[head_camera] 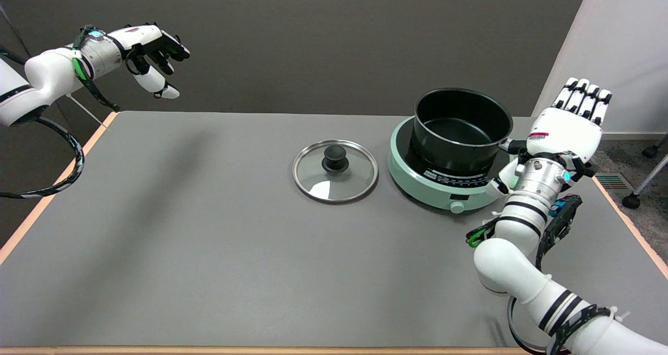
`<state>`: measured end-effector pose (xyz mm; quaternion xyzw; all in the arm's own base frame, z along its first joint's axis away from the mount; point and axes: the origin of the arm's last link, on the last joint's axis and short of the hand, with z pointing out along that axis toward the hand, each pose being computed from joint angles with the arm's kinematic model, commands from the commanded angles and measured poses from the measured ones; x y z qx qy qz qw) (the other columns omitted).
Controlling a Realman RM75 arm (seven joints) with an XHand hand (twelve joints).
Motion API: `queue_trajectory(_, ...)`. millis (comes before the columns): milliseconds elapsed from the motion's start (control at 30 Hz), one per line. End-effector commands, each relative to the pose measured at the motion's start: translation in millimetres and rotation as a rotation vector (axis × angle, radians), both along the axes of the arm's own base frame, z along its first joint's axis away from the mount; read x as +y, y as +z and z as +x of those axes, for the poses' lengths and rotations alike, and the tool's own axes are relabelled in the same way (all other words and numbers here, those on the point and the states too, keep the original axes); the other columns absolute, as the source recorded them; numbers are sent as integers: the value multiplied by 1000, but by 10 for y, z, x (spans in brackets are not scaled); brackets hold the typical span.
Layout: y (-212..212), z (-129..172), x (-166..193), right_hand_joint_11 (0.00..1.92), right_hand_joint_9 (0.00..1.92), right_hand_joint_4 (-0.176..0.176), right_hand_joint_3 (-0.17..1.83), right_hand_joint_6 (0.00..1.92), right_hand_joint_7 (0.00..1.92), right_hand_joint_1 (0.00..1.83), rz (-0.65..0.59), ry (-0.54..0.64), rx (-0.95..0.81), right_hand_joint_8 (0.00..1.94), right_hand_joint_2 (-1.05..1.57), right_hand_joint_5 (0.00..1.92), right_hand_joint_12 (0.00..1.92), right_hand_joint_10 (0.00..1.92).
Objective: Pick up the pot.
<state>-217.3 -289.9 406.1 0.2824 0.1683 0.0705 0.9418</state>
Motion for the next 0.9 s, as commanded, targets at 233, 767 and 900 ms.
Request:
queue_trajectory(233, 82, 3, 7, 45, 45, -105, 939, 45, 45, 1315, -38, -53, -72, 45, -924, 45, 45, 45)
queue_trajectory(767, -34, 134, -67, 57, 57, 36, 1278, 57, 57, 1252, -1, -62, -37, 57, -1004, 57, 57, 57)
queue_trajectory(900, -80, 175, -101, 215, 215, 87, 1600, 215, 215, 1255, 15, -92, -10, 215, -1022, 215, 215, 215)
